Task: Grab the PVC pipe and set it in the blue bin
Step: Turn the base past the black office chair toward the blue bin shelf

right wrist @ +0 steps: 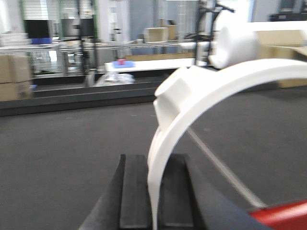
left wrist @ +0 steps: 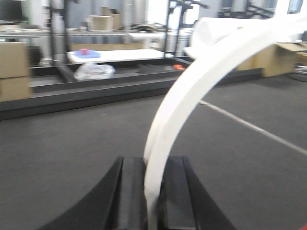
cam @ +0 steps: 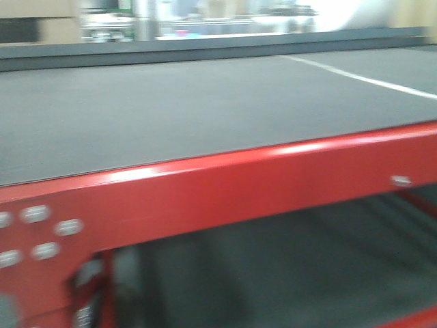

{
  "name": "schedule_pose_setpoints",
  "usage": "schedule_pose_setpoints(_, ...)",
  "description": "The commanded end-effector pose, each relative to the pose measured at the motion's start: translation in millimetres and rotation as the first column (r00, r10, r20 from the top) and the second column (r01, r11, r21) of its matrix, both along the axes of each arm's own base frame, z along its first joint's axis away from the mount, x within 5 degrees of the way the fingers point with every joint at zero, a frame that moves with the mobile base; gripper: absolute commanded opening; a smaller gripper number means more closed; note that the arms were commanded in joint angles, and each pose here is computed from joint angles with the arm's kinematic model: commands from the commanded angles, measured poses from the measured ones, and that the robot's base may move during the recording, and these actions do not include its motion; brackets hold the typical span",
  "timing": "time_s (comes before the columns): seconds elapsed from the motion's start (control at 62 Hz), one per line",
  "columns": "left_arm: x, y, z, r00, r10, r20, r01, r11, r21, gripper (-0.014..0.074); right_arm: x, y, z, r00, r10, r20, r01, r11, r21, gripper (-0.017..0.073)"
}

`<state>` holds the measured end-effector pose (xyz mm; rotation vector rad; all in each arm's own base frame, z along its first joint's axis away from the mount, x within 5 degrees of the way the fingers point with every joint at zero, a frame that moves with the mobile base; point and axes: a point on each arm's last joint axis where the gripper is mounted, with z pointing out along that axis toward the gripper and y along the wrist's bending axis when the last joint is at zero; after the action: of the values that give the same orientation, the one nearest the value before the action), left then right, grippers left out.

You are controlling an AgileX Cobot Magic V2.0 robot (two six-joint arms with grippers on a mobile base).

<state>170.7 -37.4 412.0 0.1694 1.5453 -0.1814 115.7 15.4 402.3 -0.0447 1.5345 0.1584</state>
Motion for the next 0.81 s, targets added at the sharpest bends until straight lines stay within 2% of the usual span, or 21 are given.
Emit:
schedule_pose_setpoints(0.0, -1.8, 0.0, 4.4, 0.999, 0.000, 0.034, 0.001, 1.000, -0.013, -0.0111, -0.9, -0.8, 2.1, 1.000, -0.006, 0.029, 0.006, 1.000, -0.013, -0.0160)
schedule_pose_setpoints(0.79, -1.8, 0.0, 4.4, 0.999, 0.000, 0.034, 0.001, 1.000, -0.013, -0.0111, -0.9, -0.8, 2.1, 1.000, -0.006, 0.029, 0.006, 1.000, -0.013, -0.0160)
